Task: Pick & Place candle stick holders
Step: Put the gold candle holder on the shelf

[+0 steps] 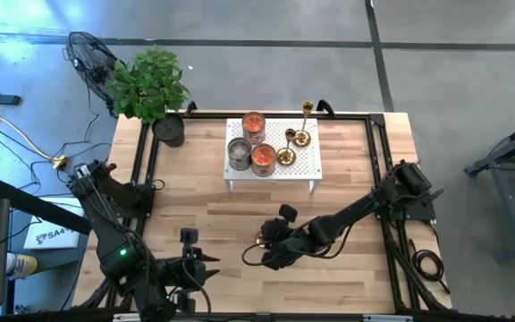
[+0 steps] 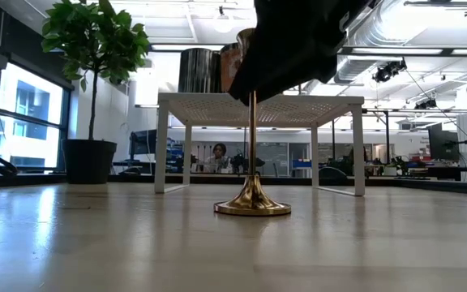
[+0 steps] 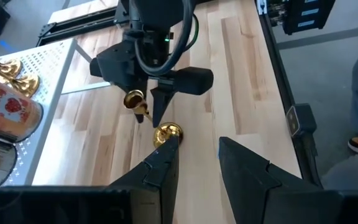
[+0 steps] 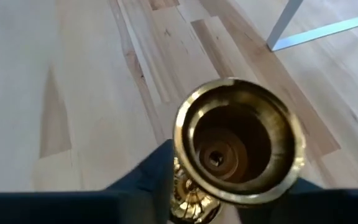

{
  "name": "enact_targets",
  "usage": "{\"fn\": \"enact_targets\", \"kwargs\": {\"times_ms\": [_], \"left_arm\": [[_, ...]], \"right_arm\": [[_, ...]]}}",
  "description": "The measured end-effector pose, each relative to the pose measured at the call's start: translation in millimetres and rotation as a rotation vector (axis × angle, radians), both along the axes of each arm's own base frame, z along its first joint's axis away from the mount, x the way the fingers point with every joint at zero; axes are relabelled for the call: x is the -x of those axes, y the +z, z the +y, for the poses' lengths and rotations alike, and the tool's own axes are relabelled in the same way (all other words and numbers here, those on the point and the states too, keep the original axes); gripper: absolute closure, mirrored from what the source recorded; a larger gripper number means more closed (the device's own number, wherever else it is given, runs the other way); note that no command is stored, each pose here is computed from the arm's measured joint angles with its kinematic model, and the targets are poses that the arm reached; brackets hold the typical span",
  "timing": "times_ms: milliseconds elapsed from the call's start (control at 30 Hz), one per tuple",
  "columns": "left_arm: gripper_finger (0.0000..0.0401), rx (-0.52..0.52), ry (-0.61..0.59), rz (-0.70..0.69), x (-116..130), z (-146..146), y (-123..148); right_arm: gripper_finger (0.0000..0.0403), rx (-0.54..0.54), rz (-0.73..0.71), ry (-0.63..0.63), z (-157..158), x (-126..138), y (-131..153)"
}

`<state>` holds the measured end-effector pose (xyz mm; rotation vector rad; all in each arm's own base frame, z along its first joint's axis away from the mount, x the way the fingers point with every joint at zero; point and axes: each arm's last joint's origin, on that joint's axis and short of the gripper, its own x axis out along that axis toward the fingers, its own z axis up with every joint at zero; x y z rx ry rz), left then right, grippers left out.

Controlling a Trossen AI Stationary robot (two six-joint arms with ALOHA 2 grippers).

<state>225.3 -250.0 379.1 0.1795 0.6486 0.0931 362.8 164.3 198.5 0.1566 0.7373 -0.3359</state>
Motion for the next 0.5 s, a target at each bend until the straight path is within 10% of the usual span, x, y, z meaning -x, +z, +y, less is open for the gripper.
{"fn": "enact_targets", "kwargs": {"times_ms": [167, 500], "left_arm": [[0.029, 0.001, 0.002, 0.0, -0.2, 0.2, 0.0], [0.029, 0.001, 0.001, -0.001, -0.1, 0.2, 0.1]], "right_arm": [[0.0376, 0.001, 0.011, 0.016, 0.4, 0.3, -0.3], [0.0377, -0.012, 0.009, 0.02, 7.0, 3.8, -0.4]]}}
